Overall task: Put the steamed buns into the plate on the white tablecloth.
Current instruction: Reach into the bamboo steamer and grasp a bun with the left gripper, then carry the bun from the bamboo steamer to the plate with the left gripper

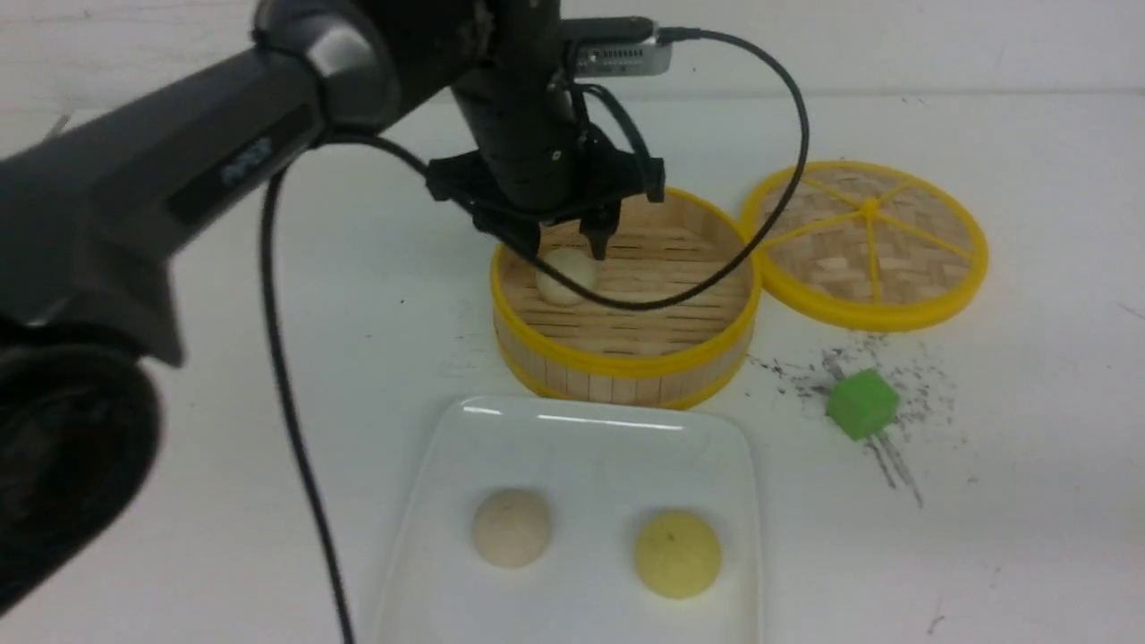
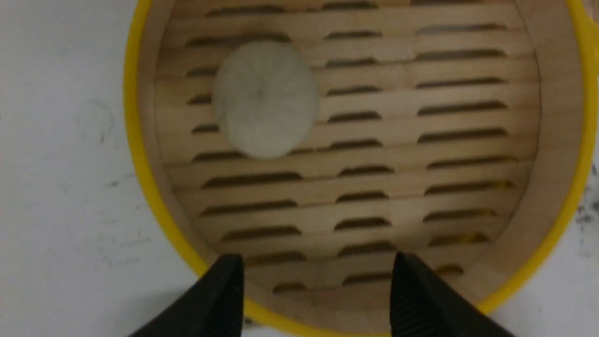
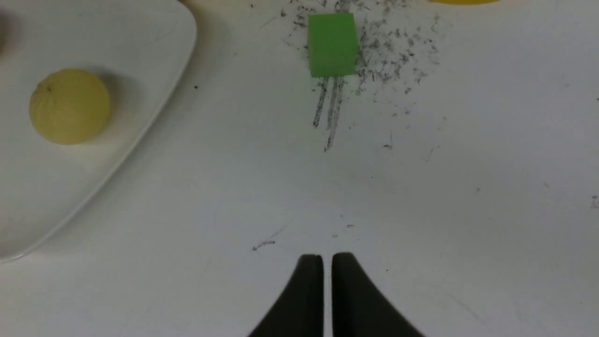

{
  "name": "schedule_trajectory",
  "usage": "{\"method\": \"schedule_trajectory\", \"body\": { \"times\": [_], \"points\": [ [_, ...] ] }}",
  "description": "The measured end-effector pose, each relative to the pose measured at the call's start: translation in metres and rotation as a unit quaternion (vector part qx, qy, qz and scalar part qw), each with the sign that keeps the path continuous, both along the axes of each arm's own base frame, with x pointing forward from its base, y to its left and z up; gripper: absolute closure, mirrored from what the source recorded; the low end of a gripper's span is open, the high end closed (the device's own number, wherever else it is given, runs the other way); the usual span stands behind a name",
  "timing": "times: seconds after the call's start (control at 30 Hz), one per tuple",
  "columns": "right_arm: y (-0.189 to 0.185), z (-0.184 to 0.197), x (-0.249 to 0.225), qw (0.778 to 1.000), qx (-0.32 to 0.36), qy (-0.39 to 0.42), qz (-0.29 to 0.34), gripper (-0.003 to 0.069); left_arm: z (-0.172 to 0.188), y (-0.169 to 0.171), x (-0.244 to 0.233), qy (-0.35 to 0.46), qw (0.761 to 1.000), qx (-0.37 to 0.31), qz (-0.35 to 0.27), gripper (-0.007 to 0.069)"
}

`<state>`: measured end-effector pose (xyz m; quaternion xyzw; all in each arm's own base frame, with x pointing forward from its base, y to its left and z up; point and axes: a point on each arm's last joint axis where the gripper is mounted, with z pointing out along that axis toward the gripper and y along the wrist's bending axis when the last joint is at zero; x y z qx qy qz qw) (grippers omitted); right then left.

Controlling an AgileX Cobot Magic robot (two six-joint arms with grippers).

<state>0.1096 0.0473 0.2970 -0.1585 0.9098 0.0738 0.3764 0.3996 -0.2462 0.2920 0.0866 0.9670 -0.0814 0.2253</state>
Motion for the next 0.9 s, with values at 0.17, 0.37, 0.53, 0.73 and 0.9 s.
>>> {"method": "schedule_trajectory", "body": {
  "times": [0.17, 0.37, 0.53, 0.73, 0.9],
  "points": [
    [0.000, 0.000, 0.000, 1.000, 0.000, 0.000, 0.000, 0.0598, -0.029, -0.014, 0.037, -0.011, 0.999, 0.043, 0.012, 0.0193],
    [0.000, 0.000, 0.000, 1.000, 0.000, 0.000, 0.000, 0.0589, -0.068, -0.018, 0.058, -0.013, 0.995, 0.093, 0.018, 0.0229],
    [0.000, 0.000, 0.000, 1.000, 0.000, 0.000, 0.000, 0.0582, -0.086, -0.022, 0.060, 0.006, 0.996, 0.090, 0.014, 0.0373],
    [0.000, 0.000, 0.000, 1.000, 0.000, 0.000, 0.000, 0.0574, -0.061, -0.025, 0.055, -0.003, 0.997, 0.068, -0.022, 0.0596],
    [0.001, 0.000, 0.000, 1.000, 0.005, 0.003, 0.000, 0.0566, 0.034, -0.021, 0.029, -0.077, 0.995, -0.005, -0.055, 0.0598]
  ]
}}
